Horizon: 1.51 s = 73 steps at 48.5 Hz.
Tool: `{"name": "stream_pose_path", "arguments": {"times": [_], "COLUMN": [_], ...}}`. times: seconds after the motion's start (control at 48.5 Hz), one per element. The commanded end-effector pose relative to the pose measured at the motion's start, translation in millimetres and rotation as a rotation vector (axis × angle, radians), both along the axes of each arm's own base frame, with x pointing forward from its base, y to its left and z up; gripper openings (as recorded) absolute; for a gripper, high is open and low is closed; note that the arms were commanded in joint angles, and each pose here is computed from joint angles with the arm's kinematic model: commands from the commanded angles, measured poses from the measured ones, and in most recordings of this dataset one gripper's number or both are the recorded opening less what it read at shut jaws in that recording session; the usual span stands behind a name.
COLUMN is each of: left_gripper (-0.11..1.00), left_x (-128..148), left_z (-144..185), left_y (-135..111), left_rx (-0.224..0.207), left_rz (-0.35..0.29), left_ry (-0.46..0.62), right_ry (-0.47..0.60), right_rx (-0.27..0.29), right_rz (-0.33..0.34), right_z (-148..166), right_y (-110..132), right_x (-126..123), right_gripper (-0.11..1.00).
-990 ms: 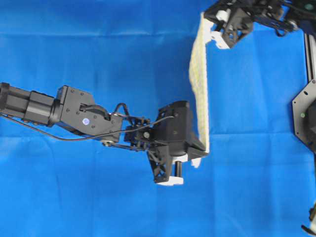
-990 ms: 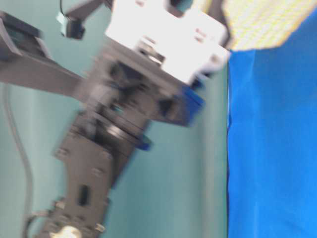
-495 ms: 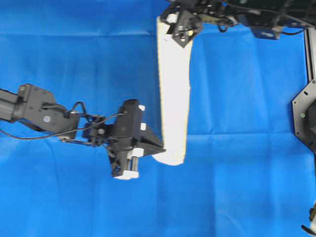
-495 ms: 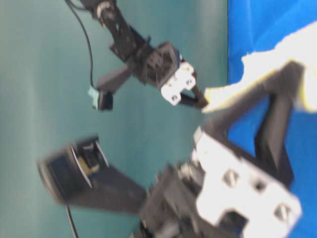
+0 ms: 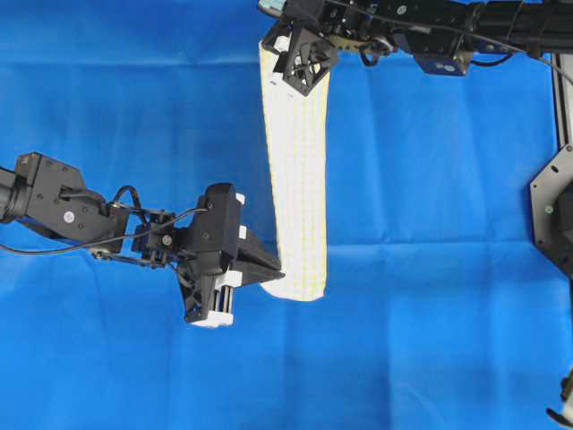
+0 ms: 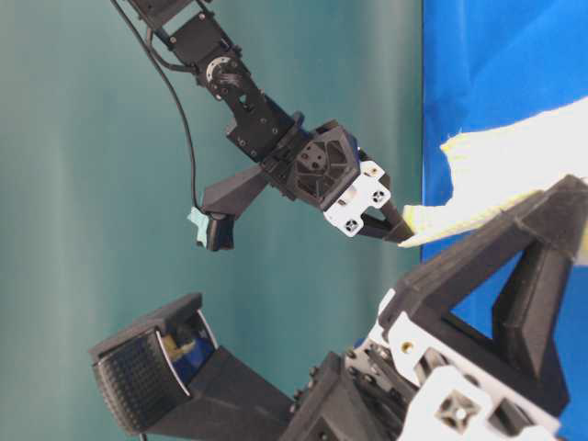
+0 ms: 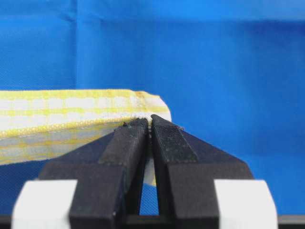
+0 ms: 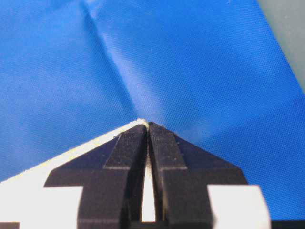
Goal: Fold the yellow towel.
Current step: 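Lay the strip down vertically and release both grippers, then move both grippers to the strip's top corners and pinch them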
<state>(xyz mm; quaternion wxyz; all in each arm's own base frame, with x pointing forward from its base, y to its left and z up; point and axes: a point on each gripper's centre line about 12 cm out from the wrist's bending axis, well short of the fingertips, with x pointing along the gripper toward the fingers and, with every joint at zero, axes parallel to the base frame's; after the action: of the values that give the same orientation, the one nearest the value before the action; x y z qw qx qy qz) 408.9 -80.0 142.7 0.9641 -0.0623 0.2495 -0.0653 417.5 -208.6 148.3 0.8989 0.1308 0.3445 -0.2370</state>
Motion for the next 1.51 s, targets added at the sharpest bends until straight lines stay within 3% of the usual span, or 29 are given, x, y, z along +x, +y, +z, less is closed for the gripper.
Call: {"name": "stream_pose_path", "arguments": {"times": [0.0, 0.103, 0.227, 0.351, 0.475, 0.516, 0.681, 0.99, 1.259, 1.485], "left_gripper": [0.02, 0.07, 0.36, 0.62, 0.62, 0.62, 0.62, 0.62, 0.75, 0.81], "left_x": [-1, 0, 0, 0, -4, -6, -16, -30, -45, -49], "left_z": [12, 12, 14, 21, 39, 47, 74, 90, 85, 78], "left_y": [-8, -8, -9, -9, -6, -4, 15, 65, 107, 125], "left_rx": [-0.008, -0.010, -0.011, -0.011, -0.009, -0.010, -0.009, 0.004, 0.009, 0.013], "left_rz": [-0.019, -0.019, -0.019, -0.020, -0.020, -0.017, 0.021, 0.137, 0.251, 0.301], "left_ry": [-0.033, -0.033, -0.037, -0.051, -0.061, -0.064, -0.081, -0.104, -0.090, -0.076], "right_ry": [-0.047, -0.050, -0.049, -0.040, -0.036, -0.039, -0.079, -0.188, -0.300, -0.286], "right_rx": [-0.026, -0.027, -0.032, -0.048, -0.069, -0.074, -0.095, -0.130, -0.144, -0.130], "right_rz": [-0.004, -0.002, 0.012, 0.047, 0.074, 0.080, 0.099, 0.123, 0.131, 0.138], "right_z": [19, 20, 20, 20, 26, 29, 54, 96, 102, 94], "right_y": [-6, -5, 0, 8, 14, 16, 31, 66, 91, 97], "right_x": [5, 5, 7, 11, 10, 9, -4, -57, -101, -107], "right_gripper": [0.01, 0.01, 0.04, 0.37, 0.74, 0.79, 0.69, 0.69, 0.69, 0.69]}}
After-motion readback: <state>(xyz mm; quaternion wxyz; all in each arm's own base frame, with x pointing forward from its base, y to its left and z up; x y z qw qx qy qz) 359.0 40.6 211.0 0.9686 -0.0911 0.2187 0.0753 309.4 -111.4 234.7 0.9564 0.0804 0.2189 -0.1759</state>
